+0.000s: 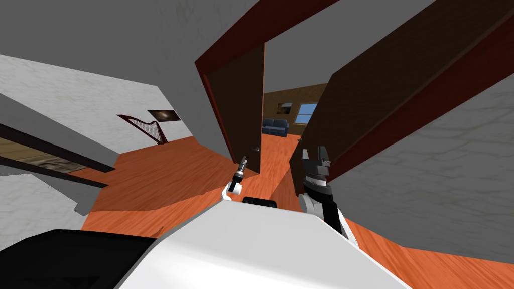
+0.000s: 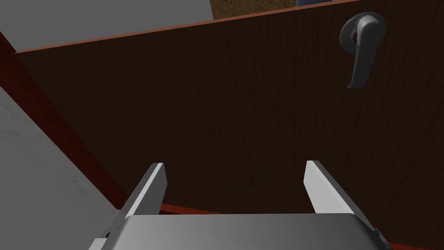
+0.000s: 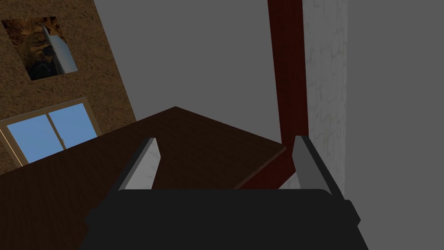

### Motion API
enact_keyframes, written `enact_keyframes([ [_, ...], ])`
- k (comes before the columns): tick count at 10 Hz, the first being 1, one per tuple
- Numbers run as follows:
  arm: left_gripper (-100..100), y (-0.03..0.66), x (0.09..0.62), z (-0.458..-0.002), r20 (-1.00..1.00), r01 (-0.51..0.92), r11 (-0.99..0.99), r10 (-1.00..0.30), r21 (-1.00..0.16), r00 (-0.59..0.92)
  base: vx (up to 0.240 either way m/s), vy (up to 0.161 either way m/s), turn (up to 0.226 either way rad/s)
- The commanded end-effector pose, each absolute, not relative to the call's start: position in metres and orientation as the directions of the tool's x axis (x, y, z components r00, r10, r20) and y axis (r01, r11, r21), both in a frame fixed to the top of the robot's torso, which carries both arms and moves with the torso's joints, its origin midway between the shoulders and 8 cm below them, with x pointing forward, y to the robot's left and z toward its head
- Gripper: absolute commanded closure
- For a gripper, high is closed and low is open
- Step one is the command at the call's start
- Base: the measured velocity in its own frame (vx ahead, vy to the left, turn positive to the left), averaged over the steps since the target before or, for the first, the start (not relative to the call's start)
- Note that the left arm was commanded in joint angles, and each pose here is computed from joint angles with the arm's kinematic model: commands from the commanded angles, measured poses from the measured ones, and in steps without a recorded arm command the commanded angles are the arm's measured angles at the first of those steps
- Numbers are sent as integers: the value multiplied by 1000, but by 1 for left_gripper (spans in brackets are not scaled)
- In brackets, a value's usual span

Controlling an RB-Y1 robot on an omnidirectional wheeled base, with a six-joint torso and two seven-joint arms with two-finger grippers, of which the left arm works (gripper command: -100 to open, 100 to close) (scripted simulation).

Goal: Push the door open

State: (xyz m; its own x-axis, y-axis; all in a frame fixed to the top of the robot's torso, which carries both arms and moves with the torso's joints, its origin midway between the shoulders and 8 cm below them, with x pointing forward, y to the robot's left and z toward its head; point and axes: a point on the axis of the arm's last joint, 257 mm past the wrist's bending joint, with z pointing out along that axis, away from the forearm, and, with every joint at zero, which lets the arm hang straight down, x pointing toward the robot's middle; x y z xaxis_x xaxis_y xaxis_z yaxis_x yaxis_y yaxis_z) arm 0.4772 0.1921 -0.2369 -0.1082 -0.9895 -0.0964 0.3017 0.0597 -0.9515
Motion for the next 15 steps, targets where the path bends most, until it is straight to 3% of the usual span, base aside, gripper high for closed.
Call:
enact_keyframes([
  [1, -100, 188, 477, -248, -92, 284, 55, -989, -957, -117, 55, 46, -11],
  [15, -100, 146, 484, -323, -49, 150, 15, -973, -989, -225, 57, 37, -11],
])
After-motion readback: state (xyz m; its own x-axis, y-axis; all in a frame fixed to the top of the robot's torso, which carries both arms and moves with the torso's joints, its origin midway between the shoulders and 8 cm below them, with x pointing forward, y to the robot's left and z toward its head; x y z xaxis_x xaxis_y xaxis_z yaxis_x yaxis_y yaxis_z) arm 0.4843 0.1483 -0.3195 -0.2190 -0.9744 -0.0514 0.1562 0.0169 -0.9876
